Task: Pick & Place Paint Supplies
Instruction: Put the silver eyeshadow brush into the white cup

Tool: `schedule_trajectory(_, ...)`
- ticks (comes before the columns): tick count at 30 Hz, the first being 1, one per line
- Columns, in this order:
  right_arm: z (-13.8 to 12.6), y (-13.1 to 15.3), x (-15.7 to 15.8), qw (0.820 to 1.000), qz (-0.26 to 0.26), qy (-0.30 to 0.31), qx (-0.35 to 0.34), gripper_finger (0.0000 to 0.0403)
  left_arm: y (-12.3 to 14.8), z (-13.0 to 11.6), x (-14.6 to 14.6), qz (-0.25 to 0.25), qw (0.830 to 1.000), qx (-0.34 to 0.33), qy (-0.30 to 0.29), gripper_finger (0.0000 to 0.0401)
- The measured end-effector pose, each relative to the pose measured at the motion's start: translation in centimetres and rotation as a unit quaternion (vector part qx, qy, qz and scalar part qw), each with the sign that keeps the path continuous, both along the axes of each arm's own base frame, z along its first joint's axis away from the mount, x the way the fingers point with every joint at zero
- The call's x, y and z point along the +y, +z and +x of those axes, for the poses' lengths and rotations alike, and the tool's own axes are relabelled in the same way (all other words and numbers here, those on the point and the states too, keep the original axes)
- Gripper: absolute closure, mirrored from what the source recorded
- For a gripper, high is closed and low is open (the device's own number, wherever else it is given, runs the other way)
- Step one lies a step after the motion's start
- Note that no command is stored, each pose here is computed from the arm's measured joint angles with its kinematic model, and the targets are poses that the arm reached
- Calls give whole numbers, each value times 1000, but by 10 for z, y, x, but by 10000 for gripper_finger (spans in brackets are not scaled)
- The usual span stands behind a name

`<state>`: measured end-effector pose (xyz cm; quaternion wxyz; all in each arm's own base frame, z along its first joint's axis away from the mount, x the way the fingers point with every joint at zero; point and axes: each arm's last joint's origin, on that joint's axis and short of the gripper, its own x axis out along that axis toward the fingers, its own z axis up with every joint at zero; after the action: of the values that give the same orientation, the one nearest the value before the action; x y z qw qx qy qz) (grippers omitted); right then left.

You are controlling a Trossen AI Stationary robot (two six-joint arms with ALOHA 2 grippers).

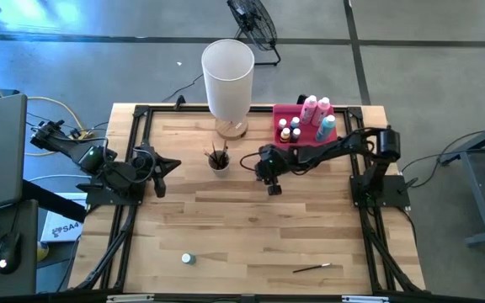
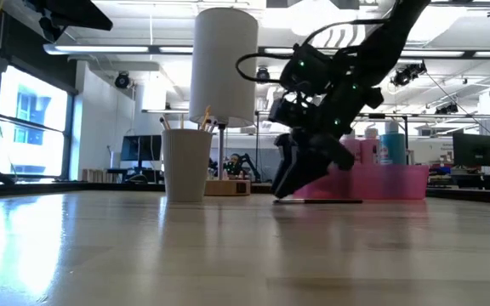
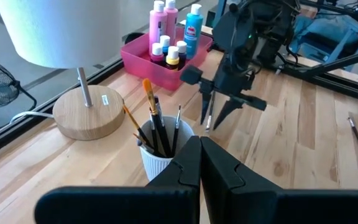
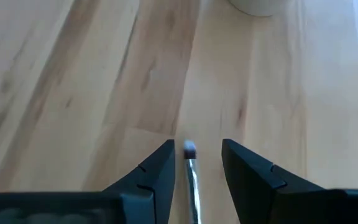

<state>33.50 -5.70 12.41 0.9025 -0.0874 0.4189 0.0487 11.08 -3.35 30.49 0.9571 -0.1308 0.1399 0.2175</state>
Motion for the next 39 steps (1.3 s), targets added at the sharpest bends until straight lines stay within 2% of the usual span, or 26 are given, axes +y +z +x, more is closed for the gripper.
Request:
schedule_trajectory(2, 0, -2, -1, 1000, -10, 9, 6, 277, 0, 0, 0, 0, 1000, 0, 0, 401)
schedule_trajectory(17, 1, -16, 0, 999, 19, 38, 21, 278, -1, 0, 0, 2, 1000, 4, 0, 401)
schedule_trajectory(23, 0, -18, -2, 998, 42, 40, 24, 297, -1, 0, 0, 2, 1000, 3, 0, 401)
schedule_trajectory(39, -6, -21, -6, 997, 51, 34, 52, 333, -1, 0, 0, 1, 1000, 4, 0, 401)
